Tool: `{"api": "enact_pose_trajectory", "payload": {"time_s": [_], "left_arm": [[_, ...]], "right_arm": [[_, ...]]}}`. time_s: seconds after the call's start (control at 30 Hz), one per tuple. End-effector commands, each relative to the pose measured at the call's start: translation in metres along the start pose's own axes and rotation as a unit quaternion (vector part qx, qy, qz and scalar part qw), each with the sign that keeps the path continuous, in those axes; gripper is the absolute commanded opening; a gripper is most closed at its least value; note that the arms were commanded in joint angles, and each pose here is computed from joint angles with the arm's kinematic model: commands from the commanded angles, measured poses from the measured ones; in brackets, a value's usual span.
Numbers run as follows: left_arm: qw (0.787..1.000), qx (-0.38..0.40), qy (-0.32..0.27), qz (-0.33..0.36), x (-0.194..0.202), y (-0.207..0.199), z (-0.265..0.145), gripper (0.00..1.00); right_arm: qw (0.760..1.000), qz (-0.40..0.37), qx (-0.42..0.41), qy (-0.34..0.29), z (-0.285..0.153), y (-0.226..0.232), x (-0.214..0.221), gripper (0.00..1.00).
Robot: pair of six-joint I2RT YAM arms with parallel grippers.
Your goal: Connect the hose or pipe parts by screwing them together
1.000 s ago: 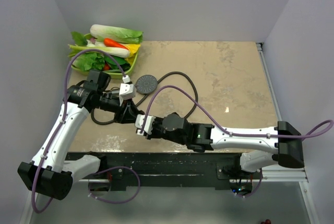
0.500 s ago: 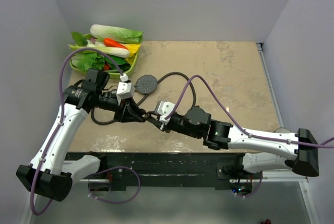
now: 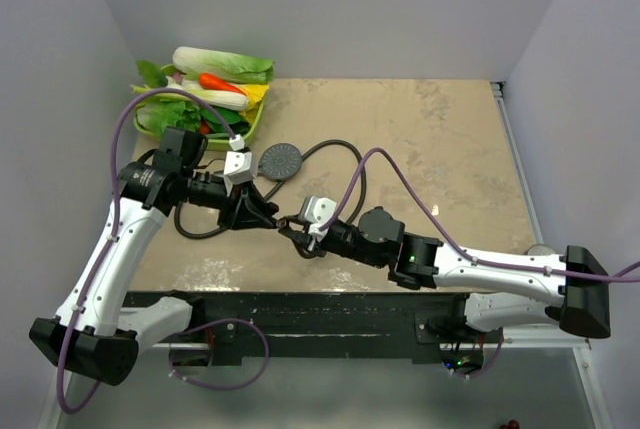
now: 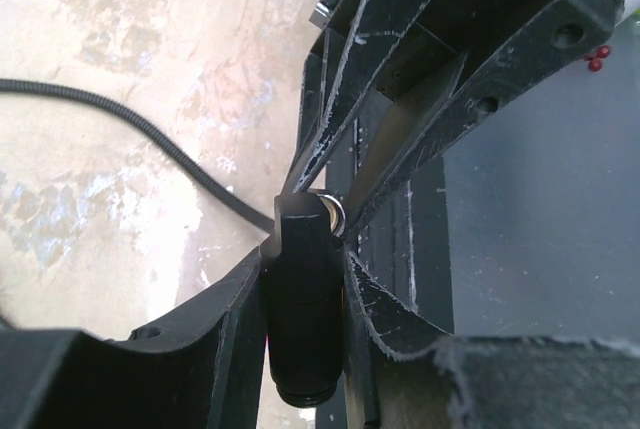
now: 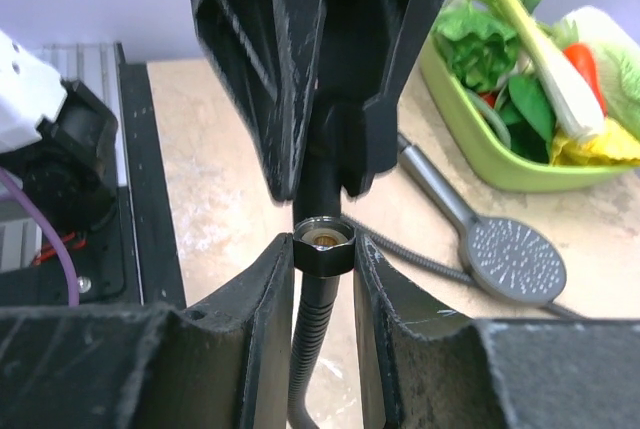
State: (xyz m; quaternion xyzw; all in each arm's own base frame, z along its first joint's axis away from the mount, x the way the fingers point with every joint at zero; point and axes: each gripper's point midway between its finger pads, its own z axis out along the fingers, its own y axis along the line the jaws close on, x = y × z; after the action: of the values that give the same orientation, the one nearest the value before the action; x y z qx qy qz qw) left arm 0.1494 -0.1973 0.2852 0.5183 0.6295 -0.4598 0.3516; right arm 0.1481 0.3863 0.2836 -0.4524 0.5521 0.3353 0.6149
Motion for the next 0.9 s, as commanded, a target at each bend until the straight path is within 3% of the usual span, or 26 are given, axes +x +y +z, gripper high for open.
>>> {"api": "enact_pose_trajectory", "payload": {"time_s": [0.0, 0.2, 0.87], "left_arm": [[0.999, -0.022, 0.001, 0.037, -0.011, 0.004, -0.005, 0.00], [1.000, -0.012, 0.009, 0.024, -0.003, 0.004, -0.003, 0.00], [0.999, 0.034, -0.014, -0.005, 0.005, -0.013, 0.004, 0.00]], "right_arm": [[1.000, 0.014, -0.009, 0.022, -0.007, 0.006, 0.023, 0.00], [0.999, 0.015, -0.012, 0.043, -0.011, 0.008, 0.037, 0.00], [1.000, -0.004, 0.000, -0.014, 0.011, -0.007, -0.010, 0.00]]}}
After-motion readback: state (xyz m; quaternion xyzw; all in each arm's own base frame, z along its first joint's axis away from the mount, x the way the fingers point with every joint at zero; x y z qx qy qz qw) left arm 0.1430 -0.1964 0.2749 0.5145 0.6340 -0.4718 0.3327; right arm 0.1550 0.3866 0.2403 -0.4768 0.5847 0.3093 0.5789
